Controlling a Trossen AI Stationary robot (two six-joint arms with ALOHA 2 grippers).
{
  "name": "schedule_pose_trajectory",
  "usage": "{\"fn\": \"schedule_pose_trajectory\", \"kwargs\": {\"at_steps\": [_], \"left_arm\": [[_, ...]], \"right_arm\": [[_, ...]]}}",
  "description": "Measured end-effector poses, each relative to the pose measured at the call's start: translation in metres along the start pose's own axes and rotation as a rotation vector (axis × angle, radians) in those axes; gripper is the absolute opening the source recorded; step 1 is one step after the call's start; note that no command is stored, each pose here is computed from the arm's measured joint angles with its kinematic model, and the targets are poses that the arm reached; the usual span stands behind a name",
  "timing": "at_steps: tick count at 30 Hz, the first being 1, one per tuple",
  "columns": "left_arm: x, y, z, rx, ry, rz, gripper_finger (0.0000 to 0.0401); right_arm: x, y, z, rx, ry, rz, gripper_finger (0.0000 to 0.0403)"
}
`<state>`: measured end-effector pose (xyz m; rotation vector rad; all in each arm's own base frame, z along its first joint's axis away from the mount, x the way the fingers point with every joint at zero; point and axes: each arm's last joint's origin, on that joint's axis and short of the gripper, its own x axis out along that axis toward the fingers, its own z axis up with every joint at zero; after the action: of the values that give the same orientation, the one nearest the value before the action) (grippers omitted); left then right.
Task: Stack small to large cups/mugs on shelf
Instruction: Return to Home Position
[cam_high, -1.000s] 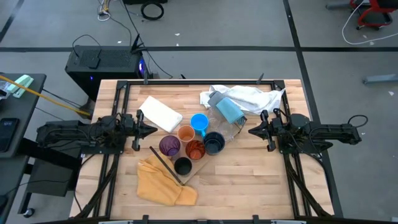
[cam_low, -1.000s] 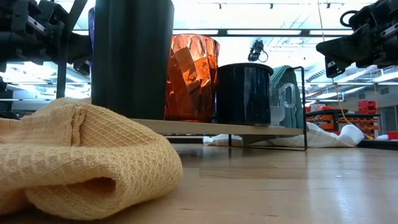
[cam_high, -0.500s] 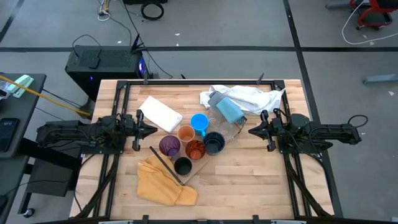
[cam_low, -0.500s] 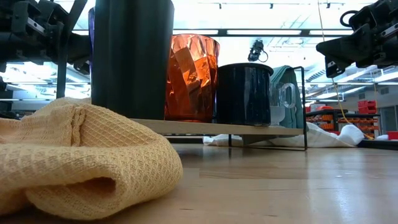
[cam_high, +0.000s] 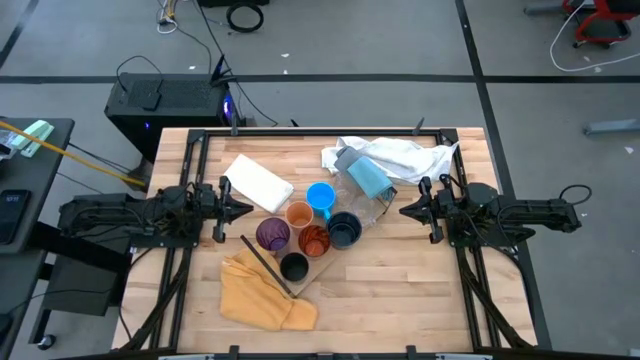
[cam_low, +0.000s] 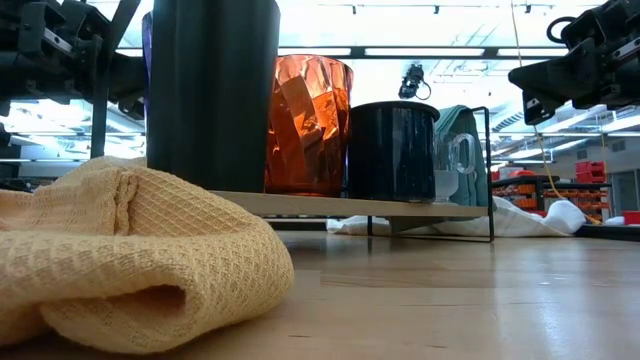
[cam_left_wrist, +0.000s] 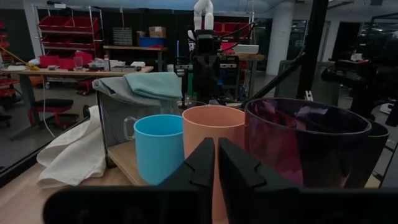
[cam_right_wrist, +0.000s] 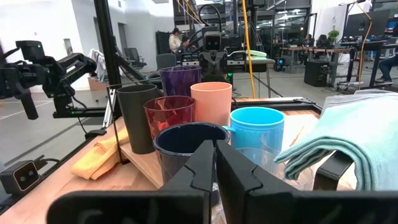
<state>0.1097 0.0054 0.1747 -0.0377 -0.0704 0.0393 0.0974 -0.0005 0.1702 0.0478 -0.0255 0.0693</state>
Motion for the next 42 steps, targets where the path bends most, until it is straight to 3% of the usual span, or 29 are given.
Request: {"fn": "schedule_pose_trajectory", "kwargs": {"at_steps": [42], "left_arm": [[0.0, 0.0, 0.0, 0.0, 0.0, 0.0, 0.0035]], "right_arm": [[0.0, 0.0, 0.0, 0.0, 0.0, 0.0, 0.0023]]}}
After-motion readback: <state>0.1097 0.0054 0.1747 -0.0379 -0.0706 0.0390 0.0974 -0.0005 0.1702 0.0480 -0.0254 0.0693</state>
